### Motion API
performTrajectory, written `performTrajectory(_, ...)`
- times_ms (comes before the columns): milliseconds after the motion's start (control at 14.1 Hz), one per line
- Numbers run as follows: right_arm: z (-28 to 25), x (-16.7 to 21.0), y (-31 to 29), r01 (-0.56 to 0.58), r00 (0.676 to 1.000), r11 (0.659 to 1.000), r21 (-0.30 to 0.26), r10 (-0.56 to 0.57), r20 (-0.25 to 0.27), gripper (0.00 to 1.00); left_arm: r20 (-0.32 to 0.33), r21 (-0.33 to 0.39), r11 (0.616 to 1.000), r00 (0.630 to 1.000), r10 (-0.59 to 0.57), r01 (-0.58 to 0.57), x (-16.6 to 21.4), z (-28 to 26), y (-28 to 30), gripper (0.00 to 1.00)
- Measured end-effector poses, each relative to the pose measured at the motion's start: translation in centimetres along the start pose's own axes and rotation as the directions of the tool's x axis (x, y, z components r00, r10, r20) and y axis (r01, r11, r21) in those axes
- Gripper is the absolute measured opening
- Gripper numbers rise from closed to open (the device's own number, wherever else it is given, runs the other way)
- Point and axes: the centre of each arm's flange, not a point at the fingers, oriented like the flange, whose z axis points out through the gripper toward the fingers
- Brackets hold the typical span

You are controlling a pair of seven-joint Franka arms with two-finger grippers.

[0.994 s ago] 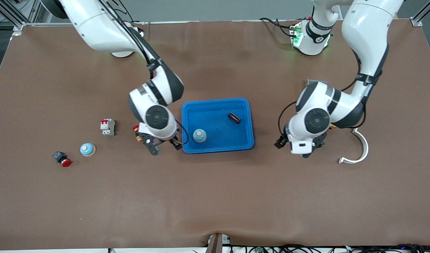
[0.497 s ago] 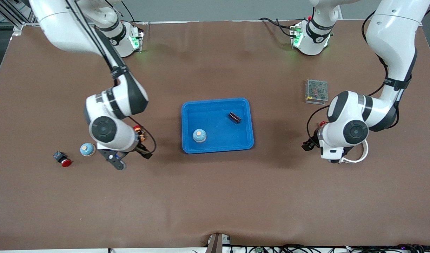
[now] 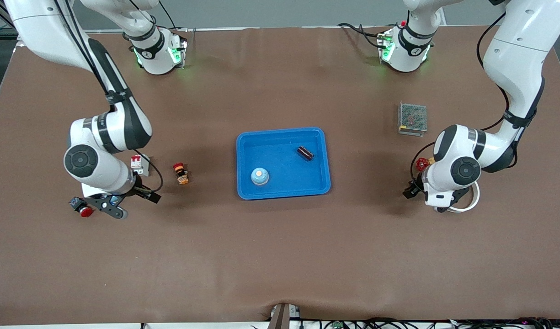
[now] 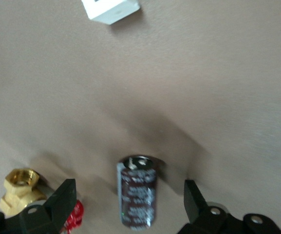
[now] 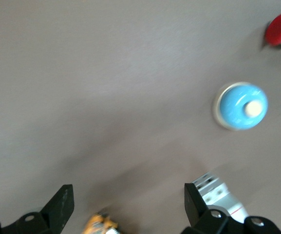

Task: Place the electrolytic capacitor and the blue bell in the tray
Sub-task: 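Grasp the second capacitor with the left gripper while the right grasps the bell, then lower the capacitor into the tray with the left gripper while the right lifts the bell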

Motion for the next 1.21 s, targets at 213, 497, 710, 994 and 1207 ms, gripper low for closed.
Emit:
performTrajectory(213,0.2,1.1,2.1,0.073,0.997,0.997,0.002,-0.073,-0.017,1.00,-0.002,-0.006,1.000,1.000,0.002,-0.002,0.0,-0.1,0.0,0.80)
performTrajectory(497,1.6,2.7,6.2,0.200,0.977,0.979,0.036,-0.197,-0.082,1.00,-0.009,-0.016,1.000,1.000,0.013,-0.013,-0.4,-0.6,0.7,0.38)
performTrajectory(710,3.2,3.4,9.5,0.268,0.959,0.963,0.043,-0.262,-0.109,1.00,-0.017,-0.029,0.999,1.000,0.019,-0.020,-1.2,-1.6,1.5,0.34)
performTrajectory(994,4.4,3.7,11.9,0.347,0.930,0.937,0.041,-0.338,-0.143,1.00,-0.020,-0.072,0.997,0.999,-0.029,0.028,-4.6,-3.9,4.7,0.34)
performTrajectory(1207,5.8,3.5,13.6,0.377,0.914,0.925,0.046,-0.363,-0.180,1.00,-0.020,-0.100,0.993,0.998,-0.060,0.058,-6.9,-5.7,6.7,0.34)
